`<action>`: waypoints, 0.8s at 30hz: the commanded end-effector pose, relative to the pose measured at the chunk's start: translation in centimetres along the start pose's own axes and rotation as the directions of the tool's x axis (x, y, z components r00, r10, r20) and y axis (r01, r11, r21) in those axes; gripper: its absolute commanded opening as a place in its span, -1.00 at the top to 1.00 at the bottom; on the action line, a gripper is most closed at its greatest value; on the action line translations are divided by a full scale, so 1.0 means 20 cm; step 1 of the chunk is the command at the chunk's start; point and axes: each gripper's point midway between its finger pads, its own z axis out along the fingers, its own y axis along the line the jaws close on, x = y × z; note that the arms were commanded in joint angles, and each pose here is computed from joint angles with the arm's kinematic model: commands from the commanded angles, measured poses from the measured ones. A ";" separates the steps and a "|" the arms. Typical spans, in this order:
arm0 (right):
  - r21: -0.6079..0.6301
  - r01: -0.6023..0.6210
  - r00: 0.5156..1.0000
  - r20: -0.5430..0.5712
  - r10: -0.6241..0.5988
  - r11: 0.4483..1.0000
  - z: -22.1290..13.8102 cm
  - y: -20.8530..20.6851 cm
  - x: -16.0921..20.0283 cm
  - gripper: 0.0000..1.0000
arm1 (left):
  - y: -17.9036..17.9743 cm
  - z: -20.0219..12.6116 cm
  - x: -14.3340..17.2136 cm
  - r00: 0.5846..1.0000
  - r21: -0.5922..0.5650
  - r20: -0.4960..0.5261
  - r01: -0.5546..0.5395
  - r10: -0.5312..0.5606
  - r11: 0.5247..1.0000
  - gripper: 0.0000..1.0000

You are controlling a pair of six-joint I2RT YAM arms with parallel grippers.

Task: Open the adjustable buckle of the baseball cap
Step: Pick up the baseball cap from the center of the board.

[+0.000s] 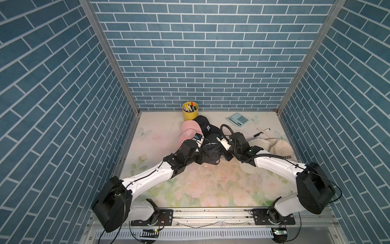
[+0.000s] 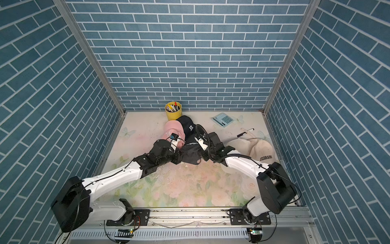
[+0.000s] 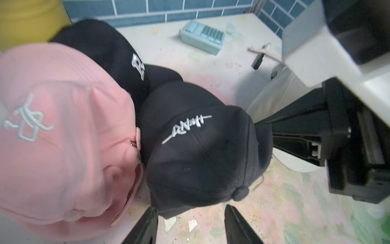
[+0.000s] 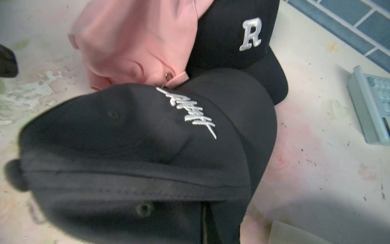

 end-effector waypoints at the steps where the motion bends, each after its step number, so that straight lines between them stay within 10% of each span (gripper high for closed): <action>1: -0.089 -0.090 0.995 -0.058 0.085 0.992 -0.14 0.08 -0.05 1.00 | -0.03 -0.09 -0.11 0.993 -0.032 0.075 -0.092 0.095 0.995 -0.13; 10: -0.118 -0.297 0.950 -0.139 0.280 0.948 -0.21 0.07 -0.18 1.00 | -0.23 -0.23 -0.28 0.917 -0.124 0.175 -0.341 0.359 0.932 -0.16; 24: -0.096 -0.312 0.945 -0.136 0.298 0.945 -0.20 0.01 -0.18 1.00 | -0.26 -0.24 -0.21 0.916 -0.151 0.193 -0.326 0.352 0.933 -0.17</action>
